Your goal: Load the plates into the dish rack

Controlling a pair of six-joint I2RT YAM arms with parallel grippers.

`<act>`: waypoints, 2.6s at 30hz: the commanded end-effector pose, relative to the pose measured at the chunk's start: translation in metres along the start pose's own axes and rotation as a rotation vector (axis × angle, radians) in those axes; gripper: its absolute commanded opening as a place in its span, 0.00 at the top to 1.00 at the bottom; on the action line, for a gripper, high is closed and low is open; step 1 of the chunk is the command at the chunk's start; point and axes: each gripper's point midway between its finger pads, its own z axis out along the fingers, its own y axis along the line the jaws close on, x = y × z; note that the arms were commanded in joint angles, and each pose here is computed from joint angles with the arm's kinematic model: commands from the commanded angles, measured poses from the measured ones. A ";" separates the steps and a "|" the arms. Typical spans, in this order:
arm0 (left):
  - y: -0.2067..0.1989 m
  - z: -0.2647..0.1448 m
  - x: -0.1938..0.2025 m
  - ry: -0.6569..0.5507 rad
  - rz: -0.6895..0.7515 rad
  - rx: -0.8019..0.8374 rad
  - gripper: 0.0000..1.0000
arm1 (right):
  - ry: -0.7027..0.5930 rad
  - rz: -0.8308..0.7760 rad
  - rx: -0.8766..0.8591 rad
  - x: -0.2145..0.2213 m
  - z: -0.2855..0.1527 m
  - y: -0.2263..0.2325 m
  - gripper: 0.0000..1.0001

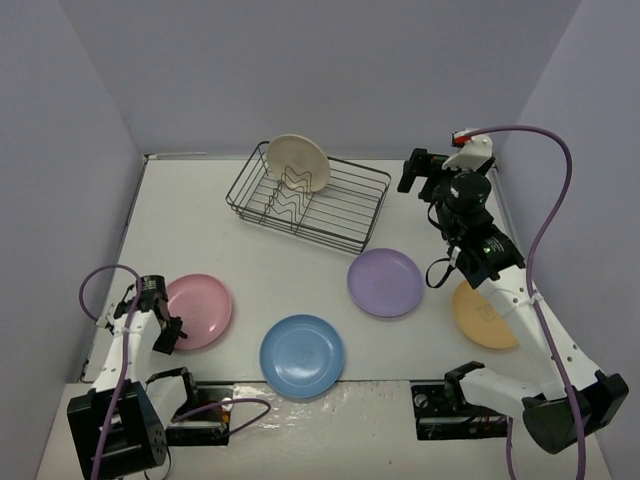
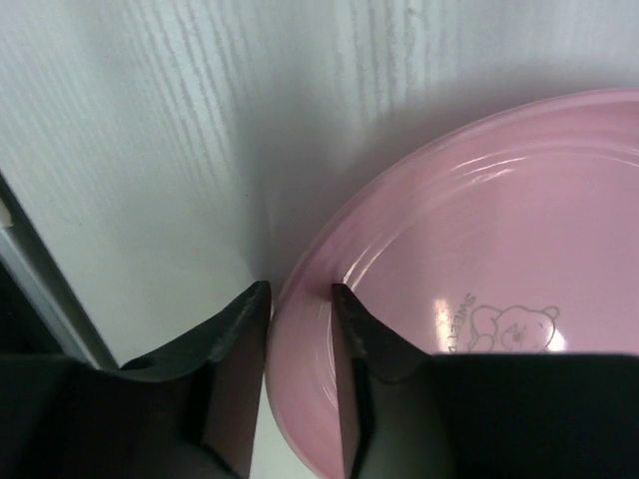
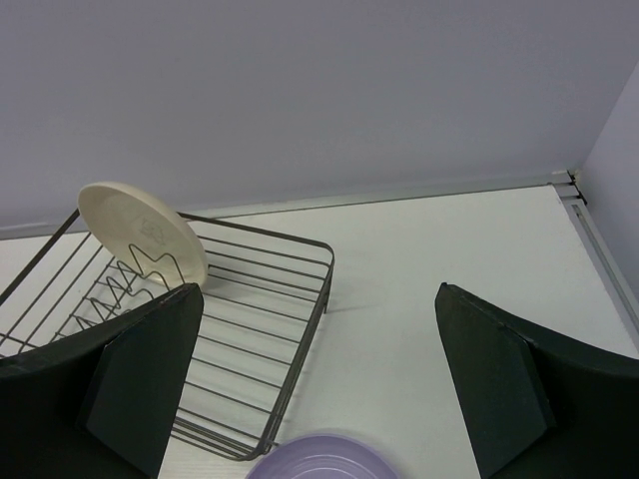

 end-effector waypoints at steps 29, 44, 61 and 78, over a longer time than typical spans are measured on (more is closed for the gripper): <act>-0.176 -0.259 0.083 -0.325 0.831 1.180 1.00 | 0.315 -0.059 -0.776 0.083 -0.041 0.190 0.00; -0.191 -0.313 0.121 -0.338 0.956 1.356 1.00 | 0.490 -0.192 -0.766 0.150 -0.055 0.169 0.05; -0.186 -0.316 0.112 -0.377 0.980 1.355 0.94 | 0.442 -0.218 -0.651 0.141 -0.055 0.141 1.00; -0.174 -0.276 0.045 -0.488 0.735 1.014 0.03 | 0.015 -0.315 -0.254 -0.007 0.037 0.137 1.00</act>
